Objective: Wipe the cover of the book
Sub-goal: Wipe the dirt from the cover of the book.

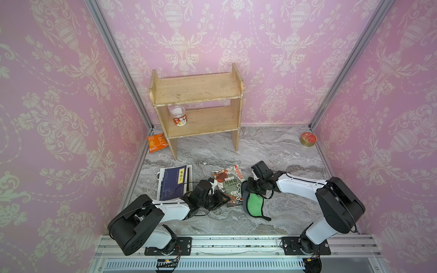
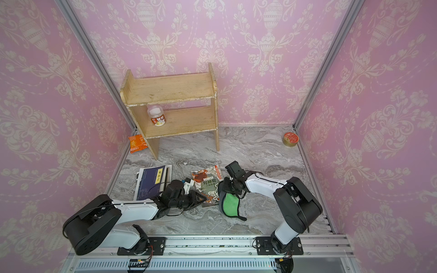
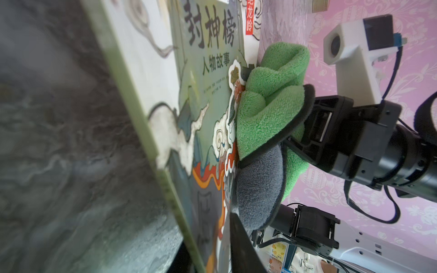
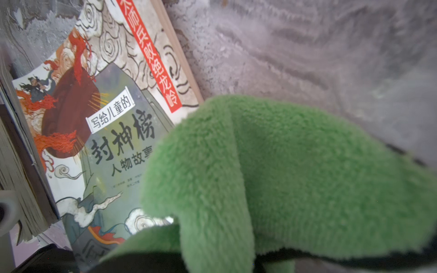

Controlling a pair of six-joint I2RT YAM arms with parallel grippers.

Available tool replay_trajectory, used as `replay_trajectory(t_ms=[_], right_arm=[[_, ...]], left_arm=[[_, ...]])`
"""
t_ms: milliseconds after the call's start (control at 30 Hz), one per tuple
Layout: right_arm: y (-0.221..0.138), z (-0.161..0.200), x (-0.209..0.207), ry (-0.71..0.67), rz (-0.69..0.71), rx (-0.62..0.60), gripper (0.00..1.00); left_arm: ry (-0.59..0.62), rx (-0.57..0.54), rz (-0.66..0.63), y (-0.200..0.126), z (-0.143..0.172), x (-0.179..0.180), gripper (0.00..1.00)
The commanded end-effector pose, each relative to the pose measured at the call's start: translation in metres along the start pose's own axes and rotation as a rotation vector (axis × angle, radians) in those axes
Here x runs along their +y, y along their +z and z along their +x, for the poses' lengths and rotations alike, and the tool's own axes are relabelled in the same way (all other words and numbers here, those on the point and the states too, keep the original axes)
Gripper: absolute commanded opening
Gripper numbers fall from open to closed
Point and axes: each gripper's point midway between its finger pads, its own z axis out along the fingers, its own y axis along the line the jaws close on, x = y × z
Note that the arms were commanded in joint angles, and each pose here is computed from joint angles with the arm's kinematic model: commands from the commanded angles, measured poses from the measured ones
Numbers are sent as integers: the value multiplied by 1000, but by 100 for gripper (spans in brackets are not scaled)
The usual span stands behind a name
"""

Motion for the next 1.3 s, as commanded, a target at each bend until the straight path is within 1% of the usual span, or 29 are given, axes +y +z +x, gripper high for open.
replay_trajectory(t_ms=[0, 67, 200, 367, 467, 567, 667, 800, 867, 900, 1000, 1067, 1167, 1267], right_arm=[[9, 47, -68, 86, 218, 132, 0], [8, 54, -70, 79, 212, 146, 0], [9, 72, -64, 17, 214, 196, 0], [13, 91, -49, -48, 208, 234, 0], [13, 92, -39, -69, 188, 233, 0], [13, 87, -13, -134, 114, 219, 0], [18, 76, 23, -211, 39, 217, 0], [37, 58, 74, -285, -59, 248, 0], [47, 53, 102, -309, -130, 285, 0], [49, 46, 125, -324, -190, 287, 0], [60, 35, 160, -324, -278, 301, 0], [66, 19, 174, -319, -298, 286, 0], [75, -15, 188, -280, -316, 253, 0], [82, -50, 184, -242, -276, 207, 0]], left_arm=[[-32, -25, 9, 5, -3, -6, 18], [-28, -36, -5, 1, -4, -2, 17], [13, -29, -89, -10, -8, 9, 15], [2, -8, -78, -20, -15, 9, 5], [17, -12, -98, -26, -18, 10, 1], [39, -3, -105, -28, -19, 10, 0], [60, 43, -92, -23, -14, 7, 0], [77, 66, -81, -18, -12, 8, 0], [84, 73, -87, -17, -11, 10, 0], [85, 76, -89, -17, -10, 12, 0], [86, 82, -93, -16, -8, 14, 0], [82, 81, -89, -16, -8, 14, 0], [82, 82, -83, -17, -8, 12, 0], [87, 82, -78, -21, -7, 6, 0]])
